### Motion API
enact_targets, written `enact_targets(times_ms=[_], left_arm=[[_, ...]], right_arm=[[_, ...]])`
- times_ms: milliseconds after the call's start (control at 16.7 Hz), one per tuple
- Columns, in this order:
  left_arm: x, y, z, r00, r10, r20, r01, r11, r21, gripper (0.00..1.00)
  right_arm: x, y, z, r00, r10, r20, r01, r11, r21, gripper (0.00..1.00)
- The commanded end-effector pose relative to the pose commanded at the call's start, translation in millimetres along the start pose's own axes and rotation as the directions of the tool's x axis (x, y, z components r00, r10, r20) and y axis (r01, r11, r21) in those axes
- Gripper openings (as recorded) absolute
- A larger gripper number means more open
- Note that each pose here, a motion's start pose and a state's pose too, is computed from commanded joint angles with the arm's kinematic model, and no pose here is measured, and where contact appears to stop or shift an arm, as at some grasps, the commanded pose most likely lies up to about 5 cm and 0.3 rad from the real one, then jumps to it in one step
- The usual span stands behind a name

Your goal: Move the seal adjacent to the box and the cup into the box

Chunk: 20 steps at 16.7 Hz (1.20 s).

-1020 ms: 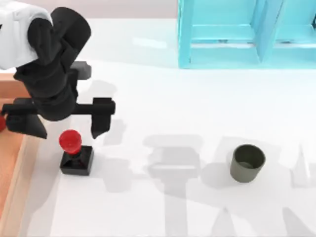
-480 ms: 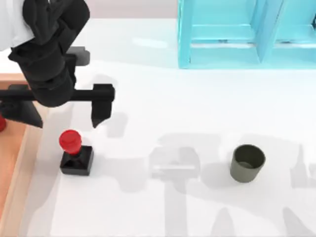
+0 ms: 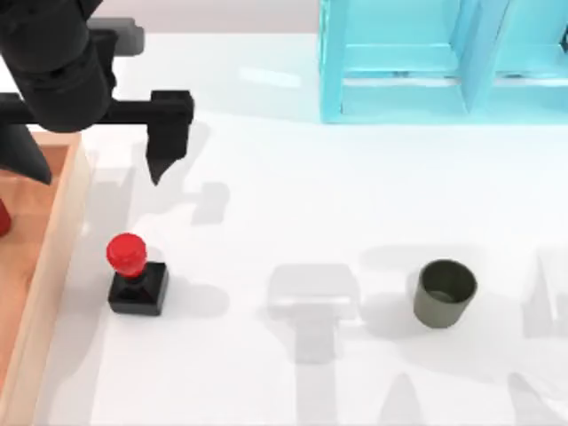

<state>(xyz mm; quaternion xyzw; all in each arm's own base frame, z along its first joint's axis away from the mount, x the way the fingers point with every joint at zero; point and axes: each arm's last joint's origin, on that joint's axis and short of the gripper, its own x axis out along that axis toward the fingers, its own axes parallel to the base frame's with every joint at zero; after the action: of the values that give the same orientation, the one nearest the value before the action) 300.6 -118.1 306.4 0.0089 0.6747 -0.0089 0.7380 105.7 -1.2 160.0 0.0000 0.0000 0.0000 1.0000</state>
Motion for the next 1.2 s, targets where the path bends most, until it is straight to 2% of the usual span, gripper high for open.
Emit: enact_targets(times_ms=[300,480,660,840,1020,1200], left_arm=[[1.9,-3.6,2.3,1.000,0.004,-0.004,-0.004,1.000,-0.001,1.00],[6.9,-32.9,13.7,1.000,0.023,-0.010,-0.023,1.000,0.002,1.00],[16.2,-87.9,28.0,0.999,0.048,0.003,-0.048,0.999,0.002,1.00],[28.6,-160.4,30.2,0.997,0.059,0.048,-0.059,0.998,0.001,1.00],[46.8,-234.6,11.2,0.993,0.050,0.105,-0.050,0.999,-0.001,1.00],[65.9,-294.0,-24.0,0.987,0.025,0.161,-0.025,1.000,-0.004,1.00]], right_arm=[[0.0,0.0,0.0,1.000,0.000,0.000,0.000,1.000,0.000,1.00],[0.0,0.0,0.0,1.000,0.000,0.000,0.000,1.000,0.000,1.00],[0.0,0.0,0.0,1.000,0.000,0.000,0.000,1.000,0.000,1.00],[0.0,0.0,0.0,1.000,0.000,0.000,0.000,1.000,0.000,1.00],[0.0,0.0,0.0,1.000,0.000,0.000,0.000,1.000,0.000,1.00],[0.0,0.0,0.0,1.000,0.000,0.000,0.000,1.000,0.000,1.00]])
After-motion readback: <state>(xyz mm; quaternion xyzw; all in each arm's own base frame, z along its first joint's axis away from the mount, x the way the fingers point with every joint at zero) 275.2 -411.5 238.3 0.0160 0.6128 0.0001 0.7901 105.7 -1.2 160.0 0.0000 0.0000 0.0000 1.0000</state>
